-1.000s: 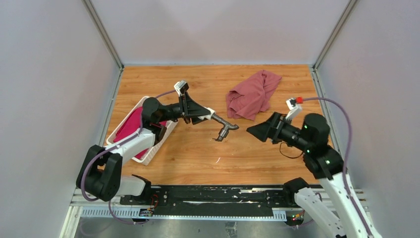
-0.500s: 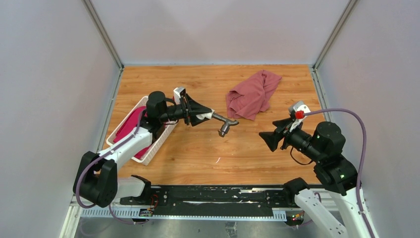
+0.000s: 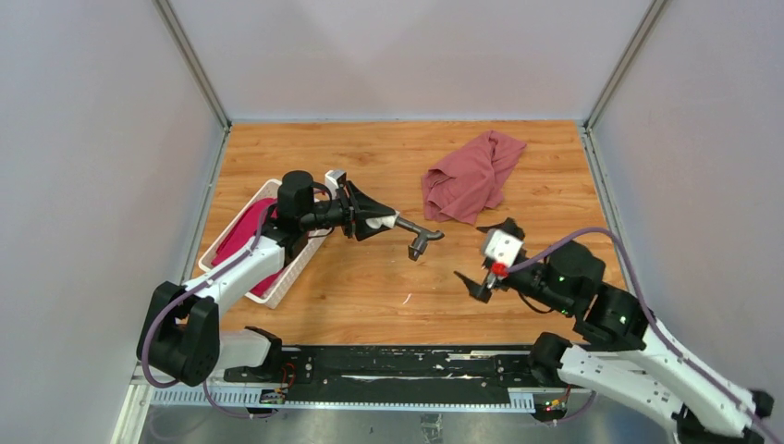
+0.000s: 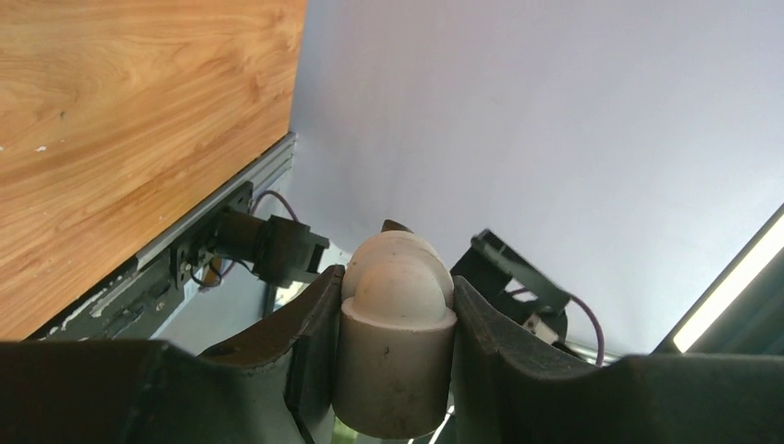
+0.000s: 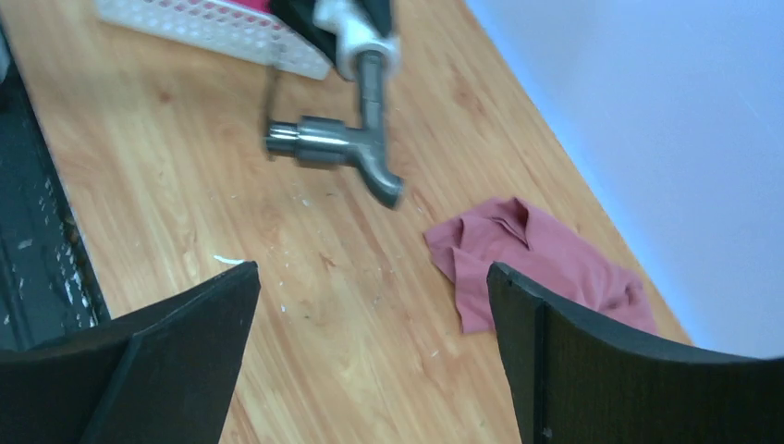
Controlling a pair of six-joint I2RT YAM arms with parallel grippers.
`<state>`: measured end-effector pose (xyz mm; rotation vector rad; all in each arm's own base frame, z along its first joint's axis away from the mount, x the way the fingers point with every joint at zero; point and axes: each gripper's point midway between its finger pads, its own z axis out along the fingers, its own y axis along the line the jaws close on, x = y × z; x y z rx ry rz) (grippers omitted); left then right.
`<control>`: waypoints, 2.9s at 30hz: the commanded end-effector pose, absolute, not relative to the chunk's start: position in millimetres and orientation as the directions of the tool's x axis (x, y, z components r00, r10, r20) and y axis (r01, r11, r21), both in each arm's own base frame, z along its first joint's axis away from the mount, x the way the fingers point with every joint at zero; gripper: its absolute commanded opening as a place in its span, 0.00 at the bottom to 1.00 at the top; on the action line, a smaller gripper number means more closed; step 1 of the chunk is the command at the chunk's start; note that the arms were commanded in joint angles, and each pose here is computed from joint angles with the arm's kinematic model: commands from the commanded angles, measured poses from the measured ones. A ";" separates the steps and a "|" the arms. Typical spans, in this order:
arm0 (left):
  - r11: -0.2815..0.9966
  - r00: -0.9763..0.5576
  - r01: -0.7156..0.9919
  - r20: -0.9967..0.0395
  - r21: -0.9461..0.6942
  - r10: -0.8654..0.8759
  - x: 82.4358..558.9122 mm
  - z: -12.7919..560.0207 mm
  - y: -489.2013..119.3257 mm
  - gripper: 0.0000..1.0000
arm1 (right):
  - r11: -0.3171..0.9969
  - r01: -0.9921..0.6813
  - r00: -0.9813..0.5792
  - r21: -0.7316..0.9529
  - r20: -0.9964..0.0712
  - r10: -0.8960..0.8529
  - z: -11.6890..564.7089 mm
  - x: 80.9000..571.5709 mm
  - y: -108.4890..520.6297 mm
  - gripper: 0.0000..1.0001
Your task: Install the water faucets
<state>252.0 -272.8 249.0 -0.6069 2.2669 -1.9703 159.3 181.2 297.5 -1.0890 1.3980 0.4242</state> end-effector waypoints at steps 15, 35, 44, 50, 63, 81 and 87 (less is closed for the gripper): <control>0.076 -0.942 -0.173 0.142 -0.982 -0.305 246.5 271.2 -272.5 0.00 | 0.269 -0.206 0.541 -0.941 -0.339 -0.770 283.8 195.7 238.6 1.00; 0.082 -0.965 -0.106 0.082 -0.991 -0.248 232.3 275.5 -271.1 0.00 | 0.352 -0.365 0.510 -0.862 -0.502 -0.699 266.6 208.4 266.3 0.24; 0.082 -0.979 0.117 -0.129 -0.990 -0.160 221.3 294.0 -271.4 0.00 | 0.482 -0.698 0.348 -0.530 -0.839 -0.418 276.9 178.1 275.5 0.06; 0.077 -0.938 0.320 -0.327 -0.944 -0.112 210.0 301.6 -268.2 0.00 | 0.486 -0.841 0.109 -0.237 -0.955 -0.277 286.9 155.7 278.5 0.02; 0.018 -0.743 0.669 -0.669 -0.743 -0.021 181.1 308.8 -258.6 0.00 | 0.258 -0.795 -0.554 0.549 -0.831 0.060 316.8 131.2 279.7 0.00; 0.087 -0.844 0.524 -0.530 -0.847 -0.085 199.2 292.3 -262.0 0.00 | 0.270 -0.475 -0.849 0.837 -0.517 0.108 276.2 143.7 248.6 0.97; 0.108 -0.935 0.308 -0.322 -0.945 -0.148 212.2 285.8 -265.3 0.00 | 0.503 -0.588 -0.727 0.633 -0.687 0.015 271.4 143.7 214.1 0.98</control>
